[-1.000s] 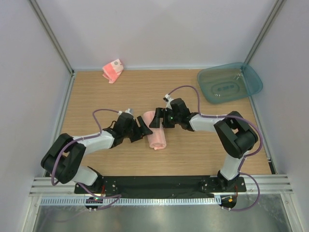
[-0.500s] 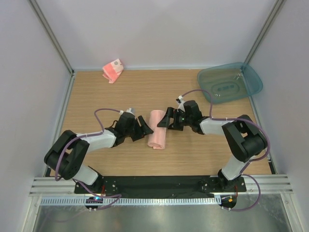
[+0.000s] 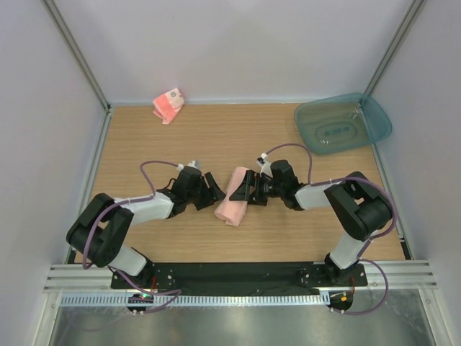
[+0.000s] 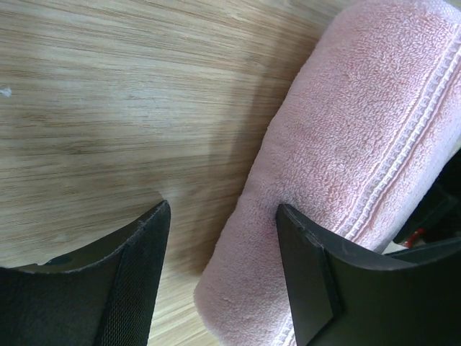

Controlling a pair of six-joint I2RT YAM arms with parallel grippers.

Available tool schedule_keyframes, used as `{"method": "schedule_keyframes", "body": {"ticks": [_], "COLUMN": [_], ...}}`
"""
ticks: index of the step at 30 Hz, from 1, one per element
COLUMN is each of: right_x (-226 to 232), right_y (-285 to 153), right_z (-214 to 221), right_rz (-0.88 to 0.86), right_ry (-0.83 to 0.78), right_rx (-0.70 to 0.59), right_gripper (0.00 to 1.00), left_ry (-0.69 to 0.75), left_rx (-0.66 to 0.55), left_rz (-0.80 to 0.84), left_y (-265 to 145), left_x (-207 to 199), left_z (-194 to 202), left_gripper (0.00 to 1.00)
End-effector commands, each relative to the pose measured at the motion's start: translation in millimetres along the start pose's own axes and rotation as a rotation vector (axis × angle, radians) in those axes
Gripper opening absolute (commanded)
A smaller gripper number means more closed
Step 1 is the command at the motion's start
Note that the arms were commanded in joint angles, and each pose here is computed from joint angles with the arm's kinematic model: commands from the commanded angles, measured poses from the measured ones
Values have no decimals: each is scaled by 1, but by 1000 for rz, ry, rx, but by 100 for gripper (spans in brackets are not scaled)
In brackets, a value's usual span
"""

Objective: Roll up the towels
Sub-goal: Roll the towel

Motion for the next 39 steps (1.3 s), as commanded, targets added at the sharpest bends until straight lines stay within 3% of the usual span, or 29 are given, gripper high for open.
{"method": "schedule_keyframes", "body": {"ticks": [1, 14, 25, 30, 35, 39], "right_x": [4, -13, 8, 7, 20, 24], "right_y": [13, 42, 43, 29, 31, 32], "right_z": [2, -15, 17, 37, 41, 48], "right_rz": [-45, 31, -32, -12, 41, 142], "right_ry": [2, 63, -17, -83, -272, -336], "right_rx": [-4, -31, 66, 192, 303, 428], "right_gripper": [93, 89, 86, 84, 83, 77], "left_ry": [45, 161, 219, 260, 288, 292], "left_rx": [26, 103, 50, 23, -7, -2], "left_rz": [-122, 121, 62, 54, 46, 40], "left_y": [-1, -22, -13, -21, -26, -25], "left_x": [23, -17, -28, -32, -34, -31], "left_z": [9, 49, 46, 41, 36, 37], "left_gripper": [64, 63, 65, 65, 65, 65]}}
Point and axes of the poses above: each gripper's point midway between its finger pads, its own y axis out along the fingers, its own x axis along the line the jaws close on, z = x × y, the point moved 8 cm from there along -y, back along the fingers, and after that the axes turned 11 degrees about -y, right-handed, at the moved point
